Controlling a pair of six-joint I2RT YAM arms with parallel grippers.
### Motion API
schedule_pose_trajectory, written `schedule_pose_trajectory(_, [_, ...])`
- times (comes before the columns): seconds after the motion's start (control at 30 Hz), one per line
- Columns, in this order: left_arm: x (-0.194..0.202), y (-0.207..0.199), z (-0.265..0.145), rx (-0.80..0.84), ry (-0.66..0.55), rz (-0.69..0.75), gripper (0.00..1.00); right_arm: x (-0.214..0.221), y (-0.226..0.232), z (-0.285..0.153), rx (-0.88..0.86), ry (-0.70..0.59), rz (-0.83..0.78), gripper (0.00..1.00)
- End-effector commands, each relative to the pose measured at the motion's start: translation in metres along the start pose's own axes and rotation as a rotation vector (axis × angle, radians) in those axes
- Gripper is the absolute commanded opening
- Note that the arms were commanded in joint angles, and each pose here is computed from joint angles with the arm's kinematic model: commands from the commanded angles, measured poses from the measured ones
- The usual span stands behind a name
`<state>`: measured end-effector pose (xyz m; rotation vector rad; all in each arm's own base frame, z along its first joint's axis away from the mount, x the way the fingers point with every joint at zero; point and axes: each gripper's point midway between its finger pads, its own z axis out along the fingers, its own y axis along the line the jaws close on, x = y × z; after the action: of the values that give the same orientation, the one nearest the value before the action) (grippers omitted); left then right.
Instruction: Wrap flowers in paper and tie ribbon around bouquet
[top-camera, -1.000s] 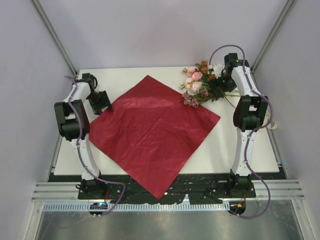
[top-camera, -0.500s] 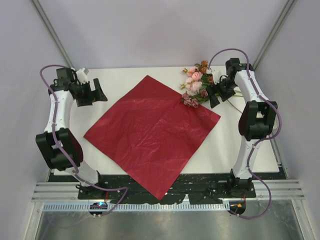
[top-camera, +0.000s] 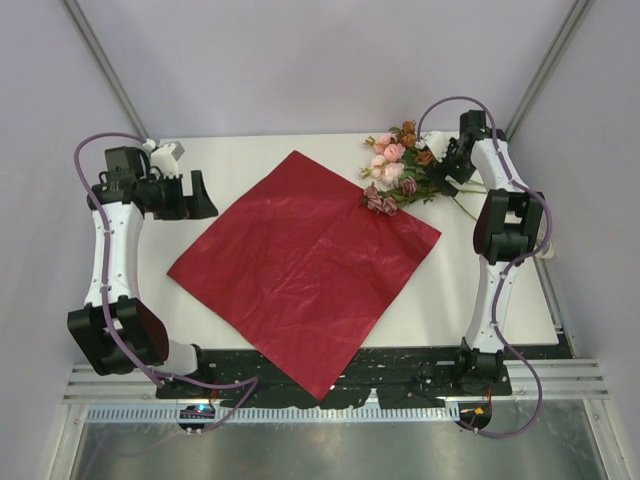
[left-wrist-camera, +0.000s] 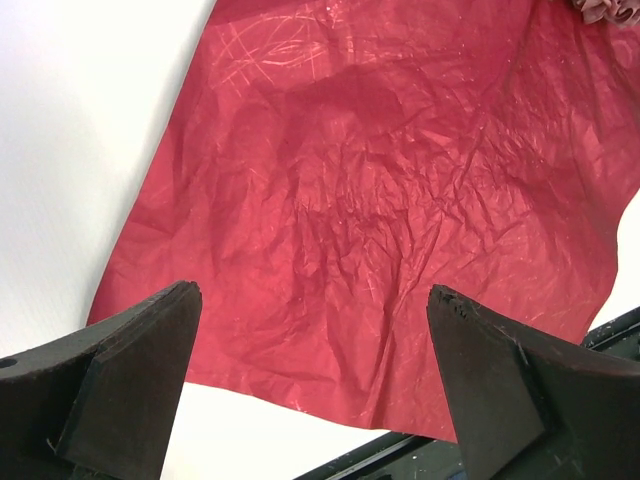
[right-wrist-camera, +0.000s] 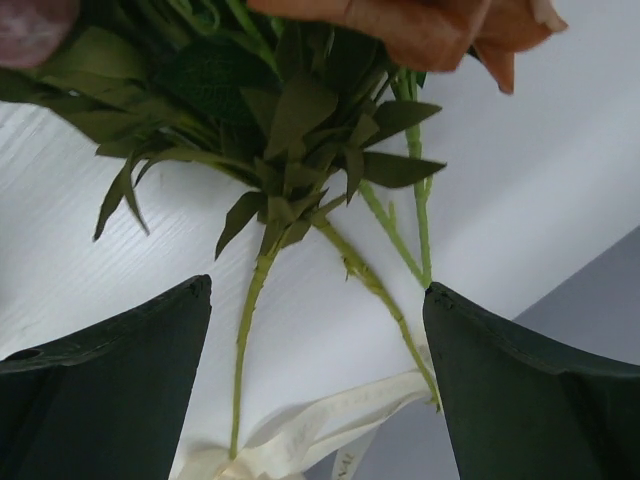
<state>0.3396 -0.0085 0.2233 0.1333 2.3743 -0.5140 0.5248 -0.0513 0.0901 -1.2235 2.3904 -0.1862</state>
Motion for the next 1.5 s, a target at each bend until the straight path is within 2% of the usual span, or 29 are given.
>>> schedule_pose_trajectory(0.0, [0.001,-0.003,-0.005,0.005,0.006,0.016,1.0,-0.013,-0.016,0.022,0.01,-0.029,-0.104,0.91])
schedule_pose_trajectory(0.23, [0.007,0.002,-0.008,-0.036,0.031,0.025,1.0,-0.01,-0.037,0.059,0.121,-0.032,-0.269,0.98])
schedule_pose_trajectory(0.4, [0.005,0.007,-0.013,-0.076,0.032,0.038,1.0,-0.01,-0.047,0.085,0.135,-0.028,-0.394,0.96])
schedule_pose_trajectory(0.47, [0.003,0.011,-0.015,-0.096,0.035,0.045,1.0,-0.009,-0.042,0.095,0.105,-0.031,-0.442,0.89])
schedule_pose_trajectory(0.53, [-0.001,0.012,-0.018,-0.109,0.031,0.054,1.0,-0.008,-0.035,0.104,0.06,-0.038,-0.491,0.72])
schedule_pose_trajectory(0.57, [-0.002,0.013,-0.018,-0.115,0.032,0.055,1.0,-0.008,-0.032,0.107,0.045,-0.04,-0.503,0.66])
schedule_pose_trajectory(0.6, [-0.004,0.014,-0.02,-0.122,0.029,0.059,1.0,-0.016,-0.034,0.105,0.044,-0.079,-0.499,0.56])
schedule_pose_trajectory(0.7, [-0.007,0.016,-0.022,-0.136,0.027,0.065,0.99,-0.023,-0.03,0.107,0.018,-0.116,-0.512,0.37])
schedule_pose_trajectory(0.73, [-0.008,0.017,-0.023,-0.142,0.026,0.066,0.99,-0.026,-0.03,0.107,0.027,-0.123,-0.498,0.2])
schedule_pose_trajectory(0.8, [-0.011,0.016,-0.025,-0.145,0.021,0.067,0.99,-0.04,-0.038,0.097,0.063,-0.163,-0.431,0.06])
schedule_pose_trajectory(0.9, [-0.014,0.015,-0.024,-0.142,0.016,0.061,0.99,-0.069,-0.047,0.058,0.086,-0.296,-0.289,0.06])
schedule_pose_trajectory(1.07, [-0.017,0.014,-0.025,-0.136,0.003,0.057,0.99,-0.108,-0.046,-0.04,0.073,-0.551,-0.104,0.06])
schedule_pose_trajectory(1.1, [-0.019,0.014,-0.025,-0.136,-0.003,0.057,0.99,-0.105,-0.042,-0.048,0.054,-0.569,-0.038,0.06])
schedule_pose_trajectory(1.13, [-0.019,0.013,-0.025,-0.131,-0.008,0.057,0.99,-0.113,-0.042,-0.072,0.06,-0.616,-0.034,0.06])
schedule_pose_trajectory(1.2, [-0.021,0.013,-0.024,-0.128,-0.017,0.052,0.99,-0.116,-0.037,-0.093,0.047,-0.662,0.029,0.06])
schedule_pose_trajectory(1.47, [-0.02,0.008,-0.023,-0.109,-0.032,0.033,1.0,-0.12,-0.033,-0.171,-0.101,-0.851,0.425,0.06])
